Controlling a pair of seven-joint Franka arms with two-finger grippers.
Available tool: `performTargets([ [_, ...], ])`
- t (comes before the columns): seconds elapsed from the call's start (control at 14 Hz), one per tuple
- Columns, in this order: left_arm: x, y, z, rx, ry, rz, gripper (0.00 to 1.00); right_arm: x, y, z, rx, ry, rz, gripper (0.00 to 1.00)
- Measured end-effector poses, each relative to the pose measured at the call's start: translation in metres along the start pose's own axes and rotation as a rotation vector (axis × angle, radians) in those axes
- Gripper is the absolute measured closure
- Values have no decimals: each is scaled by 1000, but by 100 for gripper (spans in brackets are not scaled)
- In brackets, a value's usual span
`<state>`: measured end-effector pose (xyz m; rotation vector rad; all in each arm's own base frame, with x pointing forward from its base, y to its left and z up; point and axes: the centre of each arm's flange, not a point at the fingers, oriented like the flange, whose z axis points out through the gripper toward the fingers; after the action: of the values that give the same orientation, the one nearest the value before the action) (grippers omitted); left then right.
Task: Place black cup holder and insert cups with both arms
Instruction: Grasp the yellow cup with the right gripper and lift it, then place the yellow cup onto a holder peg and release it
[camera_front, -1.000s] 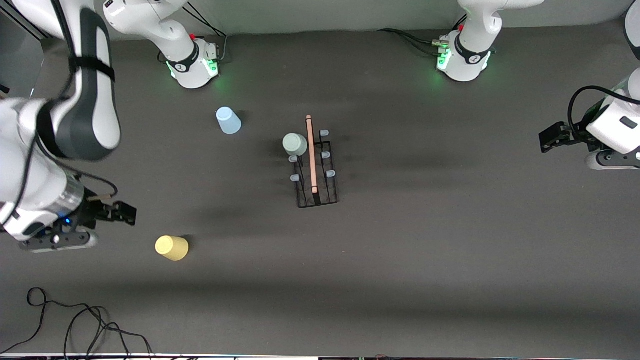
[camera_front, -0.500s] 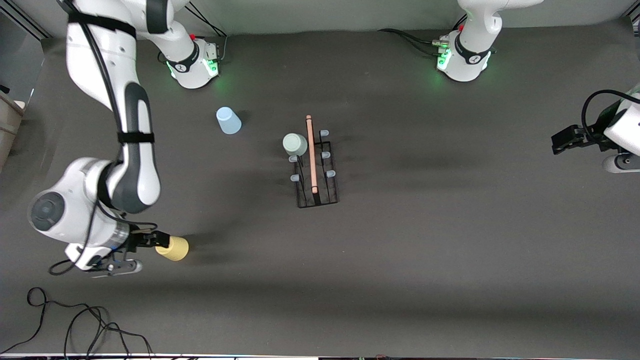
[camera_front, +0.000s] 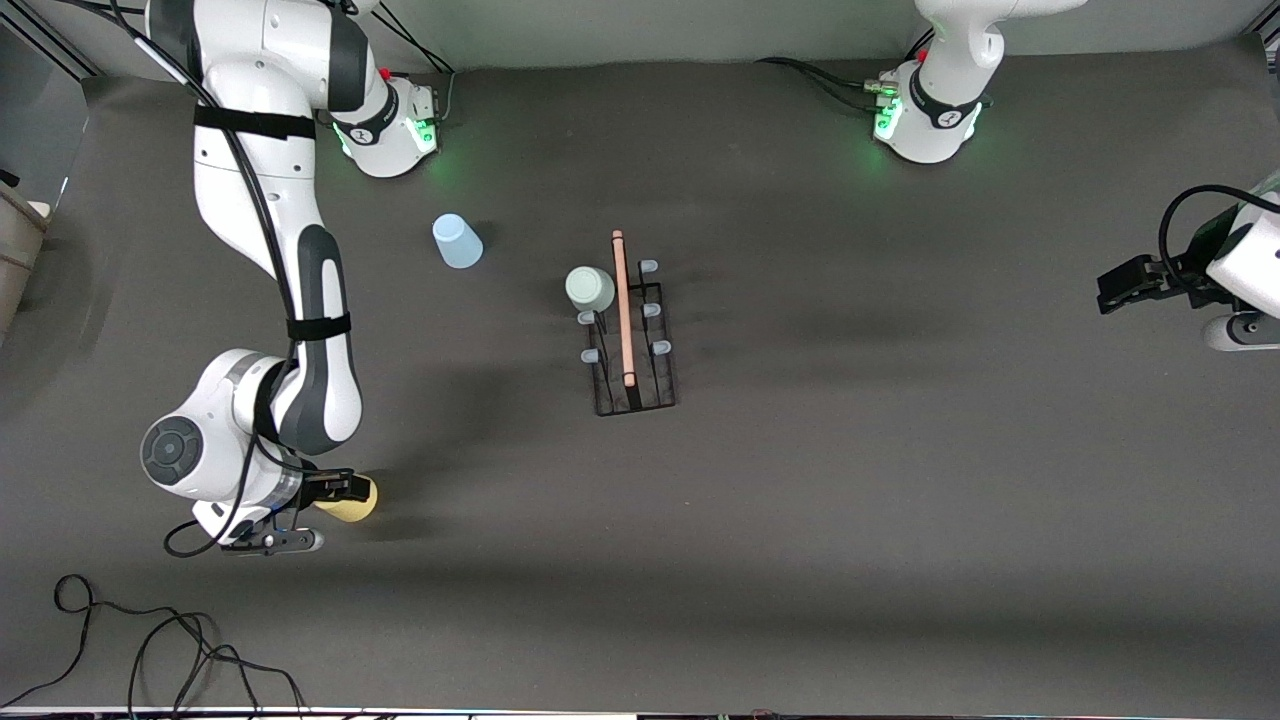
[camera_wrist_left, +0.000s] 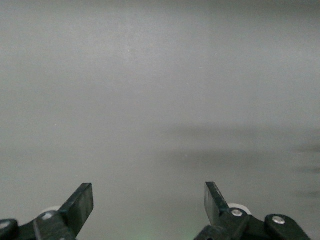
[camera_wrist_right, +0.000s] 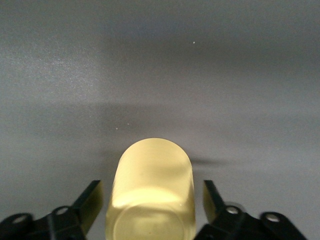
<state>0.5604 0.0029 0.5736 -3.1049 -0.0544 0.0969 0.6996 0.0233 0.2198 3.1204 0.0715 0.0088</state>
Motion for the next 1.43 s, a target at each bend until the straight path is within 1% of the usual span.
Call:
performTargets([
  [0.07, 0, 0, 0, -1, 0, 0, 1, 1, 0, -2, 2, 4, 1, 27],
  [0.14, 0, 0, 0, -1, -1, 0, 1, 2, 0, -7, 5, 11, 1, 32],
  [0.29, 0, 0, 0, -1, -1, 0, 1, 5, 1, -31, 22, 9, 0, 32],
  [0.36, 0, 0, 0, -1, -1, 0, 1, 6, 7, -54, 24, 8, 0, 32],
  [0.5, 0, 0, 0, -1, 0, 0, 1, 3, 17, -116, 7, 10, -9, 32],
  [0.64, 0, -2, 0, 16, -1, 1, 1, -10, 14, -184, -26, -3, 12, 32],
  [0.71, 0, -3, 1, 24, -1, 1, 1, -21, 7, -215, -29, -17, 35, 32],
  [0.86, 0, -3, 0, 28, -1, 1, 1, -45, -11, -268, -14, -56, 113, 32],
  [1.0, 0, -3, 0, 28, -1, 1, 1, -68, -44, -302, 13, -105, 233, 32],
  [1.14, 0, -3, 1, 26, -2, 1, 1, -85, -99, -313, 12, -144, 373, 32],
  [1.29, 0, -1, 1, 23, -5, 4, 1, -102, -174, -312, -16, -151, 490, 32],
  [1.43, 0, 2, 2, 21, -7, 9, 1, -126, -255, -308, -29, -140, 593, 32],
])
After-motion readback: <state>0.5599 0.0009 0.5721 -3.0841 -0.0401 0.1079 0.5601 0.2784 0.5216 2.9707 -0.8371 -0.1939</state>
